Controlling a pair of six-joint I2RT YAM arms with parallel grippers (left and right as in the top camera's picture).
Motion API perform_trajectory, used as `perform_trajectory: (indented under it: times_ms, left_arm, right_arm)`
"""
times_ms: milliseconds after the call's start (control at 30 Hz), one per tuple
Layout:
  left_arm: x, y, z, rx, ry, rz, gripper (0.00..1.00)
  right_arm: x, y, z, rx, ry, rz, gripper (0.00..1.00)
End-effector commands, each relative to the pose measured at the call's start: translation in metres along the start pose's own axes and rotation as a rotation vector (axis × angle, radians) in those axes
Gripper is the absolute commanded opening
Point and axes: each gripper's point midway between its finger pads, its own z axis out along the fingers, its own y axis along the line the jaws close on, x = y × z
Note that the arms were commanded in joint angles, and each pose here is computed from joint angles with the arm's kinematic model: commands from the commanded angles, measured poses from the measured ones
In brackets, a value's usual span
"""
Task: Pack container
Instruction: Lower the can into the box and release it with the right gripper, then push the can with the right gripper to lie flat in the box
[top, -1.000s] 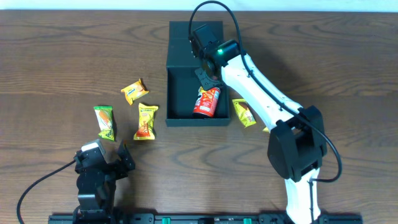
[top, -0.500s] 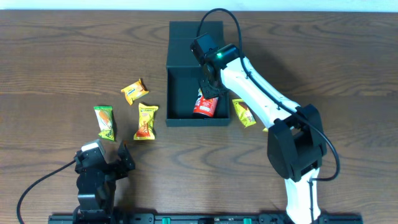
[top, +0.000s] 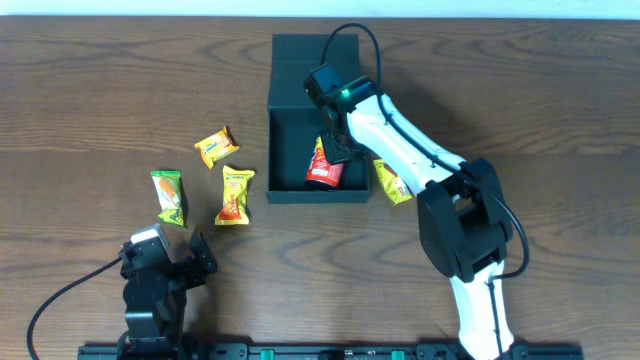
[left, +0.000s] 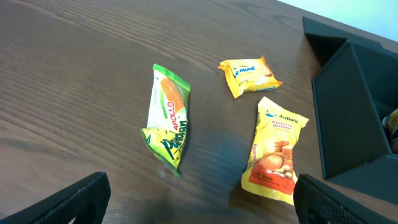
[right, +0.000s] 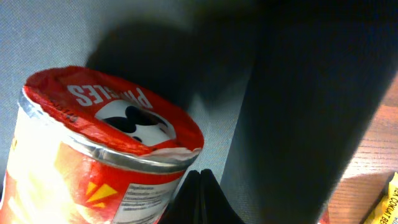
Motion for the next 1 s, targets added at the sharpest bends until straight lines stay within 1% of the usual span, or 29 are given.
perform_trajectory:
  times_ms: [0, 233, 433, 600, 867, 967]
  left_arm:
    - [0.004, 0.000, 0.002, 0.002, 0.006, 0.024, 0.95]
    - [0.004, 0.000, 0.002, 0.002, 0.006, 0.024, 0.95]
    - [0.004, 0.000, 0.002, 0.002, 0.006, 0.024, 0.95]
    - [0.004, 0.000, 0.002, 0.002, 0.006, 0.024, 0.95]
    - [0.004, 0.000, 0.002, 0.002, 0.006, 0.024, 0.95]
    - [0.004, 0.000, 0.002, 0.002, 0.006, 0.024, 0.95]
  right_arm:
    - [-0.006, -0.002, 0.003, 0.017, -0.022, 0.018, 0.02]
    - [-0.028, 0.011, 0.001, -0.019, -0.119, -0.056, 0.01]
    - [-0.043, 0.031, -0.002, -0.112, -0.180, -0.155, 0.01]
    - [-0.043, 0.051, -0.006, -0.214, -0.188, -0.210, 0.01]
    - [-0.031, 0.091, -0.016, -0.353, -0.203, -0.428, 0.01]
    - [-0.028, 0.099, -0.018, -0.361, -0.211, -0.472, 0.01]
